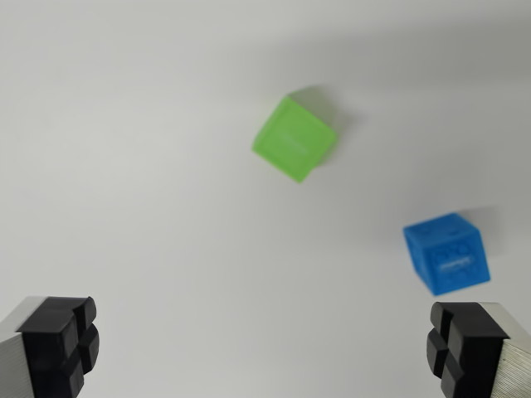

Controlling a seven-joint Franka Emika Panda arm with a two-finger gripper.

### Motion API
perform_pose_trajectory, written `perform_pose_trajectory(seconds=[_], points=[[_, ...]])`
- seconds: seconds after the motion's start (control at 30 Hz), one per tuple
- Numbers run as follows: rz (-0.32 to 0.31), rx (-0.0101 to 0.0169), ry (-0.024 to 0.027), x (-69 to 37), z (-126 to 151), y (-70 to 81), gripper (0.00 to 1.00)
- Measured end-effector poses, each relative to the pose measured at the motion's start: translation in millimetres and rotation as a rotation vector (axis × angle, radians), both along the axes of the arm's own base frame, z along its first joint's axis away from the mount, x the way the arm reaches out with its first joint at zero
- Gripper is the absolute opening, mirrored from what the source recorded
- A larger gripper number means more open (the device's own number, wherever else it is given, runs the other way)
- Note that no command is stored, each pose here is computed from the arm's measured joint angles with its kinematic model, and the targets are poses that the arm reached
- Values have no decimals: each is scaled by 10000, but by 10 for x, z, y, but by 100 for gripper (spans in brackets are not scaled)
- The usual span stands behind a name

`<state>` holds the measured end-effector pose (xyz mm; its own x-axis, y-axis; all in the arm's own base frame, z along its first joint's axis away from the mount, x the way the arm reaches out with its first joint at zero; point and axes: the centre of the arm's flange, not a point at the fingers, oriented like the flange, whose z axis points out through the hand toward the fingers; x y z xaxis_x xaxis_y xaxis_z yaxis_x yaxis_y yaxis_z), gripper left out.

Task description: Stack cube

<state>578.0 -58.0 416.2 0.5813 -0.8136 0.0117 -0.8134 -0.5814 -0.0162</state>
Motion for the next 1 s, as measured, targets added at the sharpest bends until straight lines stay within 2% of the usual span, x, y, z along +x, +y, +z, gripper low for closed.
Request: perform_pose_trajectory(seconds=[0.57, 1.0], points=[[-24, 1, 9, -2, -12, 0, 100], [-474, 1, 45, 15, -189, -13, 100]])
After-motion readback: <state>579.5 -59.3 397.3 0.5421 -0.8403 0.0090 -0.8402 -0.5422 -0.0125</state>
